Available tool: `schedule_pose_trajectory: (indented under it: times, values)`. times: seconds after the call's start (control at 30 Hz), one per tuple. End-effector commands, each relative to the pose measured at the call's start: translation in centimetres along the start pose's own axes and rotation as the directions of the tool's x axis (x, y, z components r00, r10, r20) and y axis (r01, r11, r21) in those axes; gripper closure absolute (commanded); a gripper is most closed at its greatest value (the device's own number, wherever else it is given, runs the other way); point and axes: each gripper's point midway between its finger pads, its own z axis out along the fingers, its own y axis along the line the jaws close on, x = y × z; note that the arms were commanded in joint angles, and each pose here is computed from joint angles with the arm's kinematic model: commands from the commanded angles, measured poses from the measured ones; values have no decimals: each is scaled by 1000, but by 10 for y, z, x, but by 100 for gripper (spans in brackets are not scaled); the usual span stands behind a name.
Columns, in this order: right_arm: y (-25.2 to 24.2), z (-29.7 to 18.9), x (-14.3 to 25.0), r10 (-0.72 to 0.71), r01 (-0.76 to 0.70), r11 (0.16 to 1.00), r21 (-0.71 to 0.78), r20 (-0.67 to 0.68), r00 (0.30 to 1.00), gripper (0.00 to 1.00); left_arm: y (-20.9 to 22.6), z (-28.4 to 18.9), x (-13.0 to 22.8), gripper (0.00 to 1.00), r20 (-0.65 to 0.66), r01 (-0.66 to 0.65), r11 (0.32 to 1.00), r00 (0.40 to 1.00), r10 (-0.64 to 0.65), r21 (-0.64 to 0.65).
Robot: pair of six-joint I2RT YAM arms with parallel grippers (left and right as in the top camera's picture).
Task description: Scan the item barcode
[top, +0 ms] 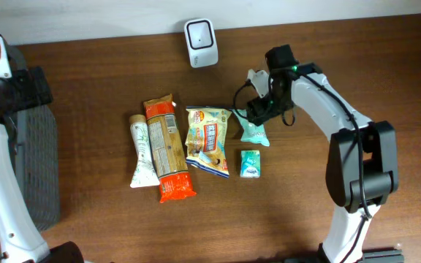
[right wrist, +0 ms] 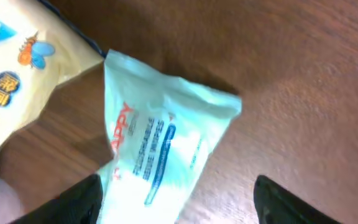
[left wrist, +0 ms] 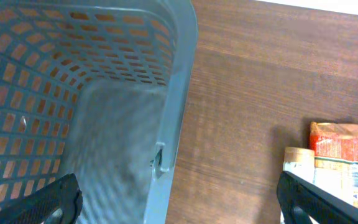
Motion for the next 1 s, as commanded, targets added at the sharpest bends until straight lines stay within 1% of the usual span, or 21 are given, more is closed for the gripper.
schedule_pose_trajectory:
  times: [0.0, 0.03, 0.07, 0.13, 0.17, 0.23, 0.27, 0.33, 0.37, 0.4, 0.47, 0.57, 0.6, 0.63, 0.67, 0.7, 0.77, 0.8, 0.87, 0.9, 0.97]
  values:
    - [19, -28, -9, -22, 22, 1000, 8, -28, 999, 23, 2, -6, -2, 1, 18, -9, 1000, 1000, 9, -6]
    - [25, -27, -2, 53, -53, 999, 2, -61, 997, 22, 2, -6, -2, 1, 18, -9, 1000, 1000, 9, -6]
    - [25, -21, 10, 179, -180, 984, -3, -96, 979, 23, 2, -6, -2, 1, 18, -9, 1000, 1000, 9, -6]
    - [35, -10, 26, 199, -209, 976, -56, -147, 969, 35, 2, -6, -3, 1, 19, -9, 1000, 1000, 9, -6]
    - [37, -6, 30, 174, -181, 983, -27, -159, 972, 39, 2, -6, -2, 1, 18, -9, 1000, 1000, 9, -6]
    - [31, -2, 24, 74, -40, 978, 204, -161, 984, 40, 2, -6, -3, 1, 19, -9, 1000, 1000, 9, -6]
    - [34, -2, 19, 35, 8, 962, 273, -153, 988, 40, 2, -6, -2, 1, 18, -9, 1000, 1000, 9, -6]
    - [47, -2, 5, -46, 93, 915, 392, -128, 991, 40, 2, -6, -2, 1, 18, -9, 1000, 1000, 9, -6]
    - [50, -4, 1, -72, 120, 873, 473, -118, 990, 40, 2, -6, -2, 1, 18, -9, 1000, 1000, 9, -6]
    - [56, -2, 1, -109, 160, 838, 521, -128, 986, 40, 2, -6, -2, 1, 18, -9, 1000, 1000, 9, -6]
    - [59, 7, 10, -130, 200, 813, 546, -165, 978, 39, 2, -6, -2, 1, 18, -9, 1000, 1000, 9, -6]
    - [44, 28, 32, -110, 234, 788, 570, -244, 964, 39, 2, -6, -2, 1, 18, -9, 1000, 1000, 9, -6]
    - [36, 29, 38, -77, 212, 766, 607, -241, 967, 39, 2, -6, -3, 1, 19, -9, 1000, 1000, 9, -6]
    - [33, 31, 39, -69, 201, 761, 617, -232, 970, 39, 2, -6, -2, 1, 18, -9, 1000, 1000, 9, -6]
    - [31, 33, 40, -59, 186, 762, 620, -219, 974, 43, 2, -6, -2, 1, 18, -9, 1000, 1000, 9, -6]
    - [30, 36, 43, -51, 179, 762, 622, -218, 975, 53, 2, -6, -3, 1, 19, -9, 1000, 1000, 9, -6]
    - [29, 42, 44, -54, 171, 763, 624, -203, 978, 77, 2, -6, -2, 1, 18, -9, 1000, 1000, 9, -6]
    - [29, 44, 43, -54, 163, 764, 625, -190, 980, 96, 2, -6, -3, 1, 19, -9, 1000, 1000, 9, -6]
    - [29, 41, 39, -29, 123, 763, 634, -157, 987, 96, 2, -6, -3, 1, 19, -9, 1000, 1000, 9, -6]
    - [34, 34, 35, -18, 99, 779, 620, -135, 991, 96, 2, -6, -2, 1, 18, -9, 1000, 1000, 9, -6]
    - [51, 9, 18, -1, 40, 857, 513, -77, 997, 96, 2, -6, -2, 1, 18, -9, 1000, 1000, 9, -6]
